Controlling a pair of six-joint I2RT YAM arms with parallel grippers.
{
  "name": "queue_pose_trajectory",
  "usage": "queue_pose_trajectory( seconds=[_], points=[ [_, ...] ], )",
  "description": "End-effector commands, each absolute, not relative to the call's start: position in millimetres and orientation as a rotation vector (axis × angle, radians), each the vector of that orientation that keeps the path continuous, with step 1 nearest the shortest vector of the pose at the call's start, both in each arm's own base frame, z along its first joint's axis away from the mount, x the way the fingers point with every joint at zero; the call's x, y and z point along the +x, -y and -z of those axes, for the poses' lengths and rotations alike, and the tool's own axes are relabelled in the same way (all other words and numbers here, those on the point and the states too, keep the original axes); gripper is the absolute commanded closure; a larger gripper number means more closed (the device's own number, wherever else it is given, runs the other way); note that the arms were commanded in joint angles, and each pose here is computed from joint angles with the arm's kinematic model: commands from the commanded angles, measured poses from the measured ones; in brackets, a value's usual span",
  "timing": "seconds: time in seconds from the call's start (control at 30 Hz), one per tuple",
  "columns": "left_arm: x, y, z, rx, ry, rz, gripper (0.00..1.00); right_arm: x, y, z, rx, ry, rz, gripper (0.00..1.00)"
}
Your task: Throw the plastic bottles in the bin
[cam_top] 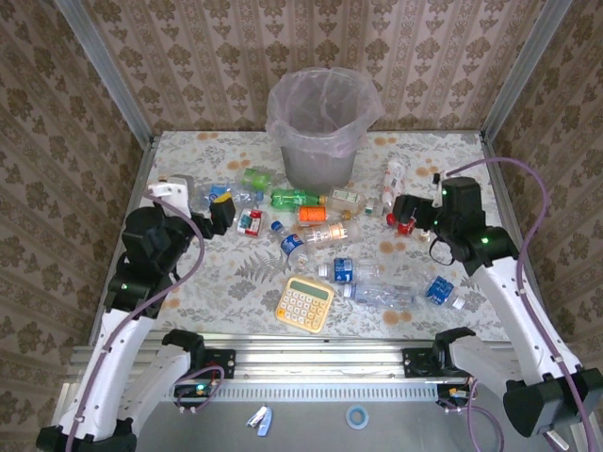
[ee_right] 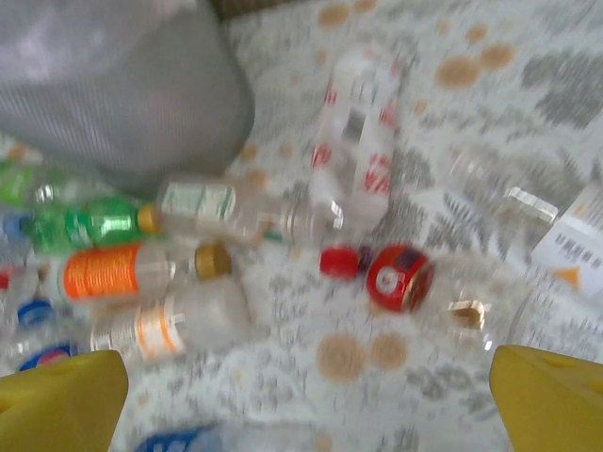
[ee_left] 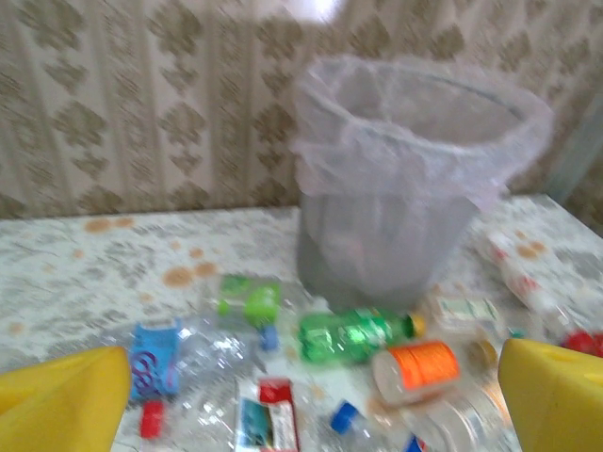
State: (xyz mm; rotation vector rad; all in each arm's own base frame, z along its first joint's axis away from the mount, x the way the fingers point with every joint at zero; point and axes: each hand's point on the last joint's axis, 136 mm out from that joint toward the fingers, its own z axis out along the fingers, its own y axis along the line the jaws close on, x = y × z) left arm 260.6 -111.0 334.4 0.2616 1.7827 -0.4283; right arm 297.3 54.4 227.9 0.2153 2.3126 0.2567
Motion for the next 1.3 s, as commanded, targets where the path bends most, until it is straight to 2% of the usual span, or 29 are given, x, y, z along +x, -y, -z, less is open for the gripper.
queue_pose_trajectory(
  seconds=[0.0,0.2,0.57,0.9,1.27],
  points=[
    [239.6,128.8,-322.5,0.367,-1.854,0.518,0.0,275.9,-50.4,-198.7,0.212,-2.467,-0.183,0.0],
    [233.4,132.1,-317.8,0.414,-1.866,0.494,0.0,298.0,-39.2,-188.9,0.242,-2.493,-0.062,0.0],
    [220.5,124.1,-308.5,0.451,-1.898,0.442,0.0,398.9,-46.5,-159.0,0.21,-2.579,0.051,0.01],
    [217.1,121.8,-299.4,0.438,-1.878,0.446,0.0,471.3,-36.4,-101.9,0.223,-2.69,0.288,0.13],
    [204.1,129.0,-309.4,0.486,-1.793,0.511,0.0,496.4,-44.2,-75.5,0.213,-2.714,0.365,0.24]
  ],
)
